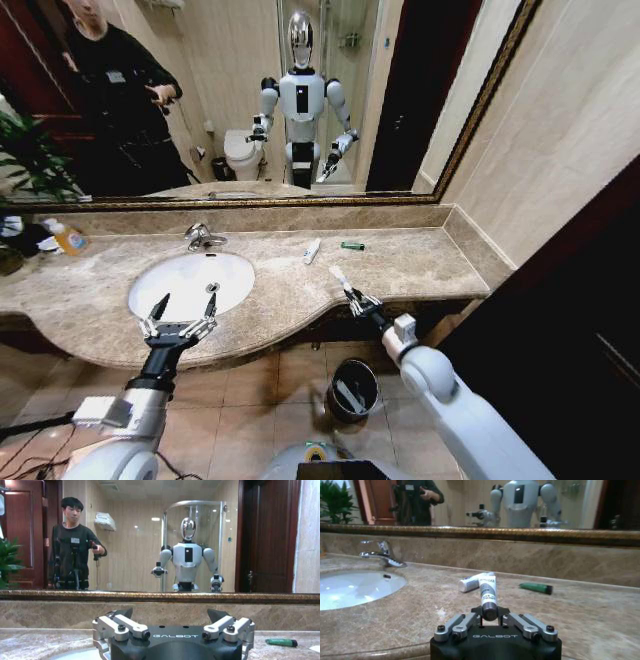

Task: Pick up the trash from the sink and place it in the trash bin.

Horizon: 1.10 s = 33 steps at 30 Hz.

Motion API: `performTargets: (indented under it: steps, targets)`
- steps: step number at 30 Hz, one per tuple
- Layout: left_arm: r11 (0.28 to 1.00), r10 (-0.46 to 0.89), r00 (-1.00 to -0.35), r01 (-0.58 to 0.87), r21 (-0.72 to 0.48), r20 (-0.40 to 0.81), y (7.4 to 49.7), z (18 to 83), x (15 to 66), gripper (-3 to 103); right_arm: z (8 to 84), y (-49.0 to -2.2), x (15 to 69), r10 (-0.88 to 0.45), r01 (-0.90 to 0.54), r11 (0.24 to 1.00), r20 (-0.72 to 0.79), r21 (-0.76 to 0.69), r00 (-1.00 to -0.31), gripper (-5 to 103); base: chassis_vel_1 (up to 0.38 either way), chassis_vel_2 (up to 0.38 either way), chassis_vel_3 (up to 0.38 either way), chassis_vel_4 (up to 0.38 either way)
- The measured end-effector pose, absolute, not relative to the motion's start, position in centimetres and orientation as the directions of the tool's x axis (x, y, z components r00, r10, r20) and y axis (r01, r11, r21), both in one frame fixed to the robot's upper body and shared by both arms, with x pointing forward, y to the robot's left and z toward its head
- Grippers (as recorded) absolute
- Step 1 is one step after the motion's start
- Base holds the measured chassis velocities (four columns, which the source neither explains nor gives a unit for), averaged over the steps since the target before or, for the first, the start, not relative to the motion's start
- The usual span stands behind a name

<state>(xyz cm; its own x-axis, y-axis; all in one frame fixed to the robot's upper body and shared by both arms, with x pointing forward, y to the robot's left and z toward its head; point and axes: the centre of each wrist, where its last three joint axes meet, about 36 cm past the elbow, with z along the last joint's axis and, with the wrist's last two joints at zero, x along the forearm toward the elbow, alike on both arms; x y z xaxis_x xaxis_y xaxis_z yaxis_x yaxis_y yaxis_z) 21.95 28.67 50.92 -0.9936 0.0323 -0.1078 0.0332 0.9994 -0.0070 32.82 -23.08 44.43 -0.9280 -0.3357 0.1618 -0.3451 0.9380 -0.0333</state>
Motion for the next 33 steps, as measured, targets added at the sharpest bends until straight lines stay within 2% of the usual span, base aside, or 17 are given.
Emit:
performTargets:
  steps: [6,8,12,21,33]
  targets:
    - [0.999,0.032,-0.994,0.033,-0.007,-0.108,28.7,50.9,21.9,100,45.0,-23.2,28.8,-0.296,-0.308,0.950,0.176,-0.042,-0.939,18,0.000,0.000,0.000,0.000]
    - [0.999,0.032,-0.994,0.033,-0.007,-0.108,28.7,50.9,21.9,100,43.7,-22.7,26.3,-0.277,-0.292,0.956,0.218,-0.039,-0.936,18,0.000,0.000,0.000,0.000]
    - [0.999,0.032,-0.994,0.033,-0.007,-0.108,28.7,50.9,21.9,100,41.0,-22.6,24.5,-0.242,-0.266,0.963,0.272,-0.054,-0.931,18,0.000,0.000,0.000,0.000]
    - [0.999,0.032,-0.994,0.033,-0.007,-0.108,28.7,50.9,21.9,100,36.8,-22.4,23.7,-0.197,-0.215,0.976,0.355,-0.013,-0.914,18,0.000,0.000,0.000,0.000]
    - [0.999,0.032,-0.994,0.033,-0.007,-0.108,28.7,50.9,21.9,100,29.9,-20.6,25.3,-0.178,-0.198,0.980,0.425,-0.003,-0.888,18,0.000,0.000,0.000,0.000]
